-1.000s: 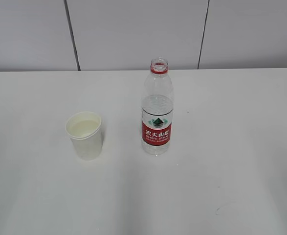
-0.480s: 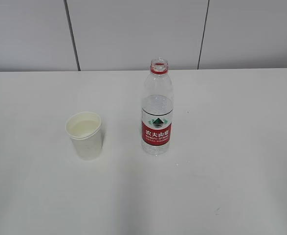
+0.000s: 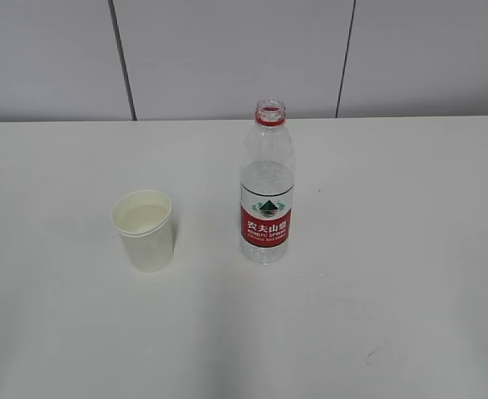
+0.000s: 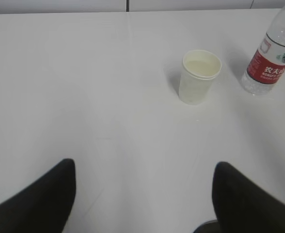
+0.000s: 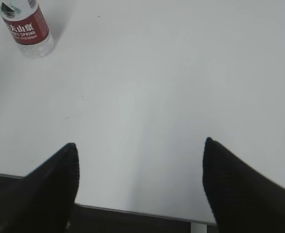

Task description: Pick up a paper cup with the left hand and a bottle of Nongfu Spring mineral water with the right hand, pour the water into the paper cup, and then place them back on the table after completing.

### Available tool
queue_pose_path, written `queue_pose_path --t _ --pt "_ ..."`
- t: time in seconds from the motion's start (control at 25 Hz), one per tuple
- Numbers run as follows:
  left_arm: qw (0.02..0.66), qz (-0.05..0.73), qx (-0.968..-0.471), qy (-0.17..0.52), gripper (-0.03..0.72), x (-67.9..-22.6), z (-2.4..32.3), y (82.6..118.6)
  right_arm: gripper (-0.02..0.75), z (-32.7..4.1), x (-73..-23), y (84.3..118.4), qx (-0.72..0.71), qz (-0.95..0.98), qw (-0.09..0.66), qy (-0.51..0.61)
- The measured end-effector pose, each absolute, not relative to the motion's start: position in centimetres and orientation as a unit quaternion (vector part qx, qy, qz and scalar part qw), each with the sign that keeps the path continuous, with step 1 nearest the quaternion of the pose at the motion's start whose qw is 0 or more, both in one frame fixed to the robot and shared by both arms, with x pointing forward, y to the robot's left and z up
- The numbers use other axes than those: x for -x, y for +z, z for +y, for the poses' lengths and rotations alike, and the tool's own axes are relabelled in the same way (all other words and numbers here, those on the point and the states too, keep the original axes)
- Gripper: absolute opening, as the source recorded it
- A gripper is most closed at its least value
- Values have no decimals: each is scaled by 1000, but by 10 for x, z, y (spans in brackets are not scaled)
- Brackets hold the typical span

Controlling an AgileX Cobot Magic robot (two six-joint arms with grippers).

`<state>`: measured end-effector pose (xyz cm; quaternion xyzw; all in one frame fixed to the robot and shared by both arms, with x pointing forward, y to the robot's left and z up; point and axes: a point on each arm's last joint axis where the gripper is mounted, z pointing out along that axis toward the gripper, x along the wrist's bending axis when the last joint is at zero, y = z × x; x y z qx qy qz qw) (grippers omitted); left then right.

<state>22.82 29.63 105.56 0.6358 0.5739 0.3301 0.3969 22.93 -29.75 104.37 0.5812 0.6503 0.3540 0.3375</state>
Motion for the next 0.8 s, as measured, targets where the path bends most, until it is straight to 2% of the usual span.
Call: queue_pose_path --t 0.8 --pt "397 574 -636 329 511 -228 296 1055 587 -298 -229 1043 -598 635 328 363"
